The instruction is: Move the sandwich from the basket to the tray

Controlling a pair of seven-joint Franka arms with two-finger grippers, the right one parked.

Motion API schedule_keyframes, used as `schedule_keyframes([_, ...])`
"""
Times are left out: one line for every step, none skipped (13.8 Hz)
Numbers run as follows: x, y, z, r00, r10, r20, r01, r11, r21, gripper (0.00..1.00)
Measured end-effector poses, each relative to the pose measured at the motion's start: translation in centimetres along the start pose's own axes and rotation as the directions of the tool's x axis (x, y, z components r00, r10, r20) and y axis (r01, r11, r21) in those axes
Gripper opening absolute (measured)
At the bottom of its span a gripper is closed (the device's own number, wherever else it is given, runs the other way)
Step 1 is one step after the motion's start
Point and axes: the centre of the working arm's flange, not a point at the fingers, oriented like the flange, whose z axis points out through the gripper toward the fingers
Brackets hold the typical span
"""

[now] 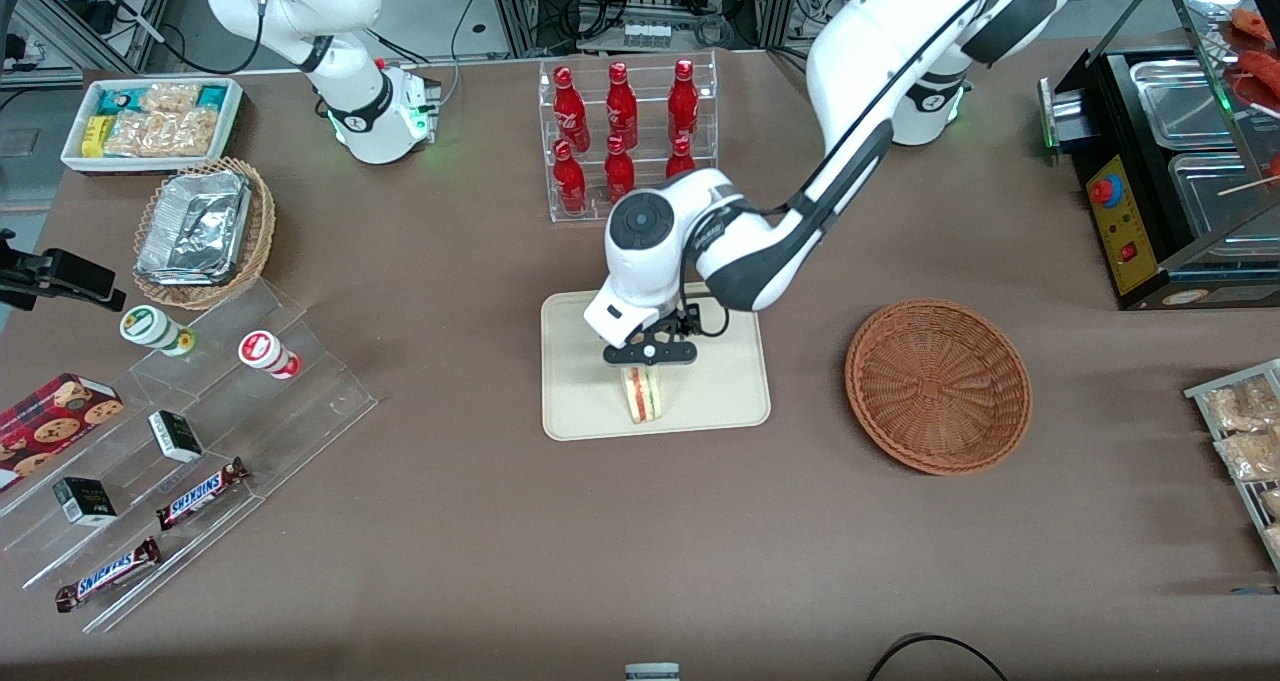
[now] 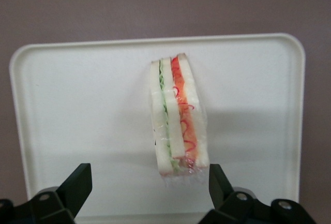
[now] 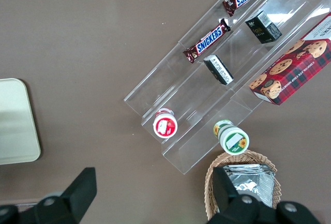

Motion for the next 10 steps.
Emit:
schedule_keyframes([0.1,-0.2,-2.0,1.0,-0.003,-0.018,0.003,1.0,0.001,1.0])
schedule_keyframes([0.2,-0.5,-4.1,0.999,-0.009,-0.036,0.009,1.0,0.005,1.0])
schedule_keyframes([0.3,-0.9,-6.1,0.999,-0.022,-0.048,0.023,1.0,0.015,1.0])
schedule_keyframes([0.4,-1.5,-8.1,0.997,-0.044,-0.057,0.046,0.998,0.031,1.0])
schedule_keyframes([0.9,-2.4,-10.2,0.995,-0.067,-0.07,0.07,0.997,0.042,1.0])
schedule_keyframes([1.7,-3.7,-12.4,0.992,-0.092,-0.09,0.096,0.994,0.043,1.0])
schedule_keyframes([2.6,-5.2,-14.7,0.986,-0.12,-0.111,0.125,0.991,0.04,1.0])
schedule_keyframes([3.4,-6.9,-16.6,0.981,-0.149,-0.128,0.155,0.987,0.043,1.0])
schedule_keyframes([4.1,-8.7,-18.2,0.975,-0.172,-0.138,0.181,0.982,0.054,1.0])
schedule_keyframes([4.6,-10.3,-19.6,0.972,-0.184,-0.144,0.195,0.979,0.065,1.0])
